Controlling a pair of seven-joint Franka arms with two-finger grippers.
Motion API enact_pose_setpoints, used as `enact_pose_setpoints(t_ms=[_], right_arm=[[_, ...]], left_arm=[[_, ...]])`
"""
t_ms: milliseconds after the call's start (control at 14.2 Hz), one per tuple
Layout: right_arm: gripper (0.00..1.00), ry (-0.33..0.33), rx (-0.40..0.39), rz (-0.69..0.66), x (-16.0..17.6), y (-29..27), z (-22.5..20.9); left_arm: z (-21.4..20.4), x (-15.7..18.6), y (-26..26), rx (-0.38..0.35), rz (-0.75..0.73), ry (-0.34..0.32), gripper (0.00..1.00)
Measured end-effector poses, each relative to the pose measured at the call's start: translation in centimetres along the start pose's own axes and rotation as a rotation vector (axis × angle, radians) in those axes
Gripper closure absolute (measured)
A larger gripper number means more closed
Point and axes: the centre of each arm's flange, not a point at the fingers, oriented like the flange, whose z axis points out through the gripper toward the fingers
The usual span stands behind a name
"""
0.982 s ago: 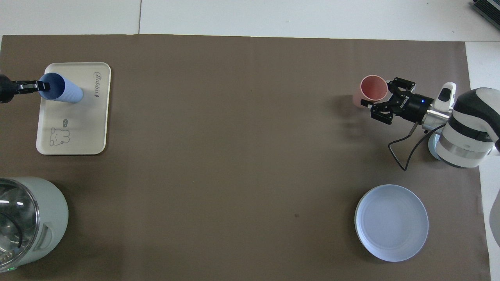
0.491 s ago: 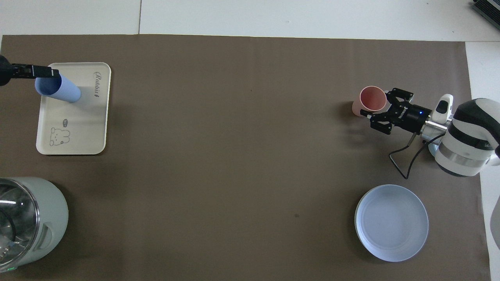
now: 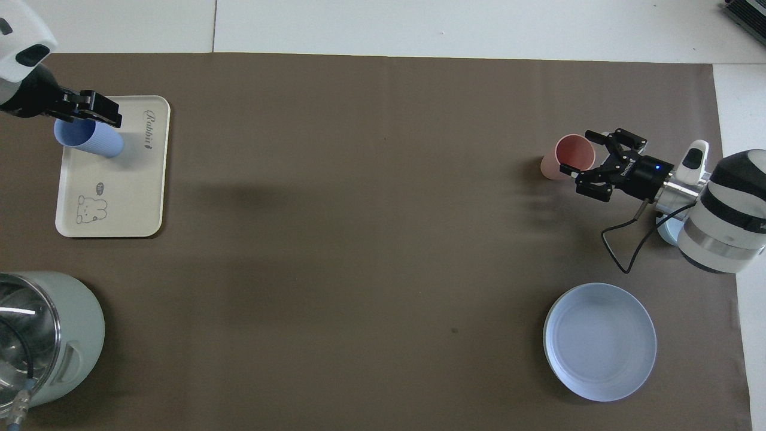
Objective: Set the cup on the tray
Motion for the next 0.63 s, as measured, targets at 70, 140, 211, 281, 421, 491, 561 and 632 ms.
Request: enact_pose_setpoints(t_ms=[70, 140, 211, 281, 421, 491, 561, 632], right_arm=[[0.00, 0.006, -0.010, 0.028, 1.3, -0.4, -0.3], [0.00, 0.005, -0.017, 0.060, 2.7, -0.8, -0.6], [0.00, -0.006, -0.021, 0.094, 3.9, -1.2, -1.0], [0.00, -0.033, -0.029, 0.126, 5.1, -1.5, -1.6], [0.00, -0.099, -0.063, 0.183, 7.8, -2.3, -3.0], [0.00, -0.131, -0.082, 0.201, 9.3, -2.8, -3.6], [0.00, -0.168, -0.104, 0.206, 10.7, -3.2, -4.2], [0.00, -0.211, -0.128, 0.209, 12.1, -3.7, -4.6]], left_arm=[[-1.5, -0.6, 1.5, 0.007, -0.003, -0.010, 0.19], [-3.2, -1.4, 2.6, 0.011, -0.007, -0.014, 0.19], [-5.1, -2.5, 3.0, 0.013, -0.010, -0.018, 0.19], [-6.9, -3.8, 3.1, 0.014, -0.014, -0.026, 0.18], [-10.0, -6.7, 3.3, 0.016, -0.019, -0.053, 0.18], [-11.0, -8.3, 3.3, 0.017, -0.023, -0.068, 0.17], [-11.4, -9.8, 3.4, 0.019, -0.027, -0.076, 0.17], [-11.3, -11.0, 3.3, 0.019, -0.031, -0.085, 0.17]])
